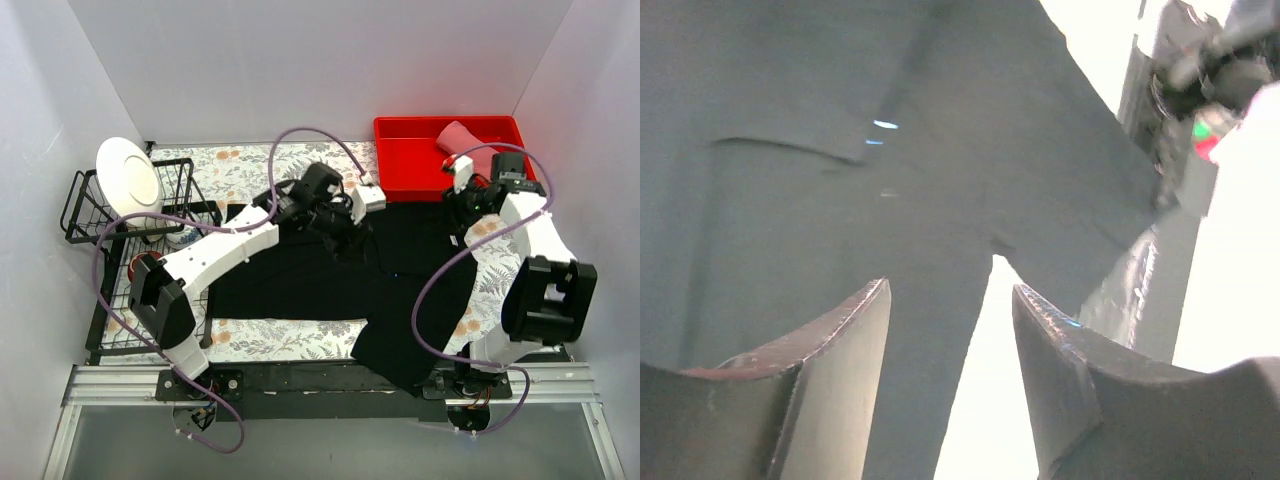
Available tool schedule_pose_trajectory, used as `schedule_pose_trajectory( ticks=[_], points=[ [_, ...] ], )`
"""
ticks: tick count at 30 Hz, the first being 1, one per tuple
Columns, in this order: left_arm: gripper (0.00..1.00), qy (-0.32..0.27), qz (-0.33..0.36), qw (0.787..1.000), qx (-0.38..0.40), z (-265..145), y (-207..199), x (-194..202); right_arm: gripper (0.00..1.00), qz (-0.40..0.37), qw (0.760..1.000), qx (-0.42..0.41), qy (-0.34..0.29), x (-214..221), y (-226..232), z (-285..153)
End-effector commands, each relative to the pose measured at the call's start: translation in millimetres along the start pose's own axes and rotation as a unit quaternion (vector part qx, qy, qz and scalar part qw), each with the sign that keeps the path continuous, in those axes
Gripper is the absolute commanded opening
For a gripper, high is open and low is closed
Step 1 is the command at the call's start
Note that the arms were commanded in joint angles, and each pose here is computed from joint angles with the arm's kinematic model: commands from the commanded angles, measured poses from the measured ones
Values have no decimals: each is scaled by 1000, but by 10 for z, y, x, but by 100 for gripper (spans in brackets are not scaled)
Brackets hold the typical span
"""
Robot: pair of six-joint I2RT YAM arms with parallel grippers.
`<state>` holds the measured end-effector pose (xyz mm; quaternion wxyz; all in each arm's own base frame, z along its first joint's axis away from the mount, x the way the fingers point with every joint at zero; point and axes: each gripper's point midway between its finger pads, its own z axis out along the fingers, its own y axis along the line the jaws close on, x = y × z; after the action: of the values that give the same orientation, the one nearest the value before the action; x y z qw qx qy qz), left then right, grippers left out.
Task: Roll the t-shirts
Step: Fold the T-shirt at the center of the board.
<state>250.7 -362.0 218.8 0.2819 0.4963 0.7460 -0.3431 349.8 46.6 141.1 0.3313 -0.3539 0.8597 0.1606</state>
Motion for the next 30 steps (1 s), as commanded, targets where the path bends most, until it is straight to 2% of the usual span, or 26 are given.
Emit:
schedule_pose_trajectory(
  ticks=[1, 3, 7, 8, 10, 11, 12, 13, 14, 15, 18, 21, 25, 30],
  points=[
    [50, 23, 27, 999, 17, 393, -181, 295, 46, 136, 989, 38, -43, -288, -457, -97],
    [49, 9, 61, 998, 18, 533, -408, 255, 47, 137, 987, 69, -44, -325, -635, -122],
    [49, -8, 49, 998, 37, 718, -818, 381, 47, 162, 979, 111, -47, -332, -893, -216],
    [50, 10, 41, 998, 45, 776, -879, 605, 47, 164, 978, 118, -48, -348, -939, -248],
    [50, -3, 56, 996, 73, 825, -1164, 657, 47, 171, 974, 139, -54, -376, -1061, -393],
    [50, 11, 46, 996, 79, 872, -1250, 855, 47, 174, 972, 146, -57, -382, -1098, -448],
    [50, 7, 49, 995, 90, 867, -1387, 869, 47, 179, 969, 161, -60, -360, -1168, -541],
    [50, 1, 62, 992, 110, 910, -1640, 916, 47, 180, 966, 171, -66, -374, -1199, -608],
    [50, 4, 46, 993, 109, 928, -1751, 973, 47, 187, 964, 177, -69, -368, -1223, -652],
    [49, 17, 52, 991, 123, 952, -1976, 1148, 47, 190, 962, 182, -73, -352, -1260, -705],
    [47, 16, 40, 990, 131, 1020, -2203, 1281, 47, 193, 959, 192, -78, -330, -1287, -781],
    [46, 16, 61, 985, 163, 1066, -2497, 1349, 47, 182, 959, 196, -94, -394, -1239, -856],
    [49, 5, 76, 983, 164, 1207, -2620, 1337, 48, 179, 958, 198, -103, -410, -1172, -905],
    [50, 6, 79, 987, 137, 1494, -2575, 1338, 47, 184, 957, 193, -110, -362, -1071, -894]
  ],
)
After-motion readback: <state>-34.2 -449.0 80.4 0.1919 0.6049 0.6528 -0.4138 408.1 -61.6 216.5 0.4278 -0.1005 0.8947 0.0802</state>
